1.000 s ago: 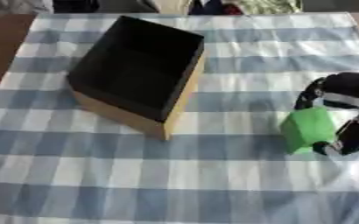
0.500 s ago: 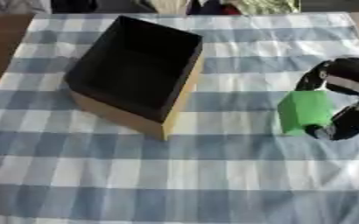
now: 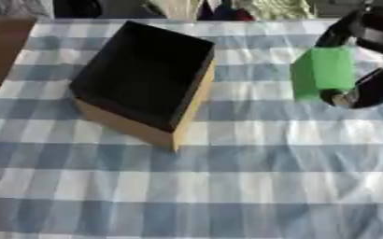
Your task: Pick up objects on the table and place them in the box.
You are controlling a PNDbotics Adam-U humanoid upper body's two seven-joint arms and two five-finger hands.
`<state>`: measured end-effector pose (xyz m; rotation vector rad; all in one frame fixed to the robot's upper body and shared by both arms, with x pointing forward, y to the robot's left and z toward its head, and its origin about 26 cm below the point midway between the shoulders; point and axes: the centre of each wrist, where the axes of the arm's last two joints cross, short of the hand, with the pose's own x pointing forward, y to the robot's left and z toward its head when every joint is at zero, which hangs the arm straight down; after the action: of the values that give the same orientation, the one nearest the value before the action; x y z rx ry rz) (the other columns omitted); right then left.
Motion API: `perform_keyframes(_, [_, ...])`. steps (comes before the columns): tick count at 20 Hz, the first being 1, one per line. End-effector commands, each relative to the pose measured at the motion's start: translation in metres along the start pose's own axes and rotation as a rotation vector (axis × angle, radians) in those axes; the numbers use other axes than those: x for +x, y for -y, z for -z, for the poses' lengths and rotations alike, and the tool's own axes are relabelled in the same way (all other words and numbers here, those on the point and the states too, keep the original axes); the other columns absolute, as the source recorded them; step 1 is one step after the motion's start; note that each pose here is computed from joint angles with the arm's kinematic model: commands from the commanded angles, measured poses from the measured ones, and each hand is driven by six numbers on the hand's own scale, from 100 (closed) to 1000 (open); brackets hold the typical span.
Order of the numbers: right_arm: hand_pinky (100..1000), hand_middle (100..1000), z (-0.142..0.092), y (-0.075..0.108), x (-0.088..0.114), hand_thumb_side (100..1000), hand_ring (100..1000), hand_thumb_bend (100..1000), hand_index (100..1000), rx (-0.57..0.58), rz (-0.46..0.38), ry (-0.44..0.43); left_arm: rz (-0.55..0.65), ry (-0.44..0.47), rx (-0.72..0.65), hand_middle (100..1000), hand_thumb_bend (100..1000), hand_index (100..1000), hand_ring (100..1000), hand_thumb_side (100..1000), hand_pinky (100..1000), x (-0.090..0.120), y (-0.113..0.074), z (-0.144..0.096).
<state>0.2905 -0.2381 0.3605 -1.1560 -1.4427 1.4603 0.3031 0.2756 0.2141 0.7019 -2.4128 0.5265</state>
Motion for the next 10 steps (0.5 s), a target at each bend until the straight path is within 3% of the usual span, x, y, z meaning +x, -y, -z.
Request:
perform_keyframes(1, [854,403,0.000,0.020,0.020,100,779,100,472,-0.034,-0.010,0.024,0.001,0.039,-0.009,568,170,720,685,377,629,0.006,-0.002,0.007])
perform_keyframes(4, [845,408,0.009,0.037,0.042,100,769,100,481,-0.066,0.015,0.054,0.001,0.039,-0.013,569,171,720,685,377,629,0.006,-0.002,0.007])
perform_keyframes(10, [838,409,0.062,0.048,0.074,100,763,100,491,-0.087,0.092,0.084,-0.013,0.035,-0.023,569,175,721,685,377,629,0.007,0.001,0.006])
